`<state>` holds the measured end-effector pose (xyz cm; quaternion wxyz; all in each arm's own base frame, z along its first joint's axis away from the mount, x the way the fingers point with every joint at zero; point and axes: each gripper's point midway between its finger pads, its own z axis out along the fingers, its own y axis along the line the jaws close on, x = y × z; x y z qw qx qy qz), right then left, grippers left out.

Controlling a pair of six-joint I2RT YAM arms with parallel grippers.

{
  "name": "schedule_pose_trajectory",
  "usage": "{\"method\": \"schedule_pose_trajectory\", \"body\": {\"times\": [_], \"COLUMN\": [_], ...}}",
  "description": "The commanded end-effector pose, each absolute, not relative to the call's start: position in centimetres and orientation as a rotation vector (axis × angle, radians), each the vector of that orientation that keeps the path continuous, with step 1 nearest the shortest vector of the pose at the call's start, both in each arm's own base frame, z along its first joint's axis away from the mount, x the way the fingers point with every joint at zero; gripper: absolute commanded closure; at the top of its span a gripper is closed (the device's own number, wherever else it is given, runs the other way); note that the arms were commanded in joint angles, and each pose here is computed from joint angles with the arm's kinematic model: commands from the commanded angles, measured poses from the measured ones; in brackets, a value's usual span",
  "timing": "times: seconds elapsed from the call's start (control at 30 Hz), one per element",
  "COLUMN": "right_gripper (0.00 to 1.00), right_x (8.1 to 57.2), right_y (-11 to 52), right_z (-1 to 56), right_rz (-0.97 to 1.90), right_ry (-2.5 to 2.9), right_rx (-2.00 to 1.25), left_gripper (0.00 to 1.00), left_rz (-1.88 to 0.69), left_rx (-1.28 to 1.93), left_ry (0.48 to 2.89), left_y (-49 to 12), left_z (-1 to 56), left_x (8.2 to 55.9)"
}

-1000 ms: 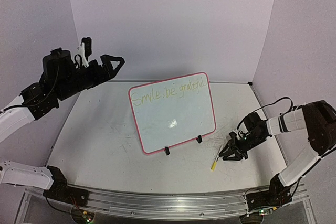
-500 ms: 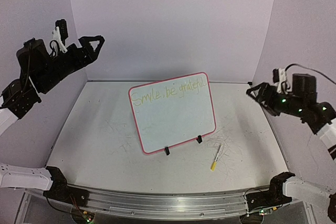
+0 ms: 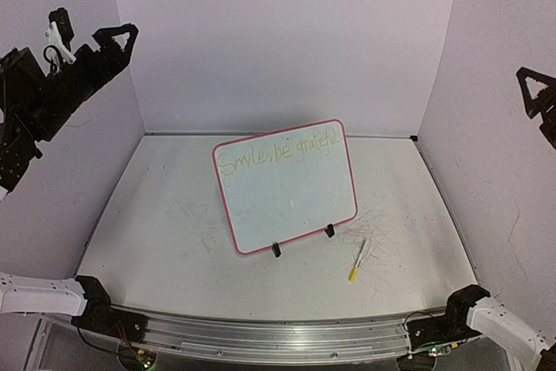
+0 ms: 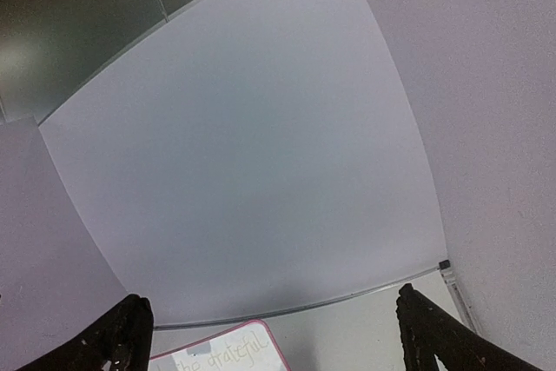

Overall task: Write a sentence on the whiteboard
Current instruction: Reset both arms

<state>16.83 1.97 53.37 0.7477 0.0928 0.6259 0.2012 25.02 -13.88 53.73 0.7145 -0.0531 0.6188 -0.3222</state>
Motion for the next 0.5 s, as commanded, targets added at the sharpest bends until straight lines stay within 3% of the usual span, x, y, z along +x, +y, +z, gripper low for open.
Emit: {"method": "schedule_pose_trajectory", "body": {"times": [0.0, 0.47], "right_gripper": [0.02, 0.02], "right_x": [18.2, 16.8], "right_y": [0.9, 0.4], "right_z": [53.0, 53.1], "right_rz": [0.315, 0.286], "right_ry": [1.398, 1.352], "right_rx": [0.216, 0.199], "left_gripper": [0.01, 0.01], "left_rz": [-0.699, -0.701], "left_rx": [-0.149, -0.173], "left_ry": [1.348, 1.362], "left_y": [-13.1, -13.4], "left_z": [54.7, 54.4], "left_x": [25.0, 25.7]}}
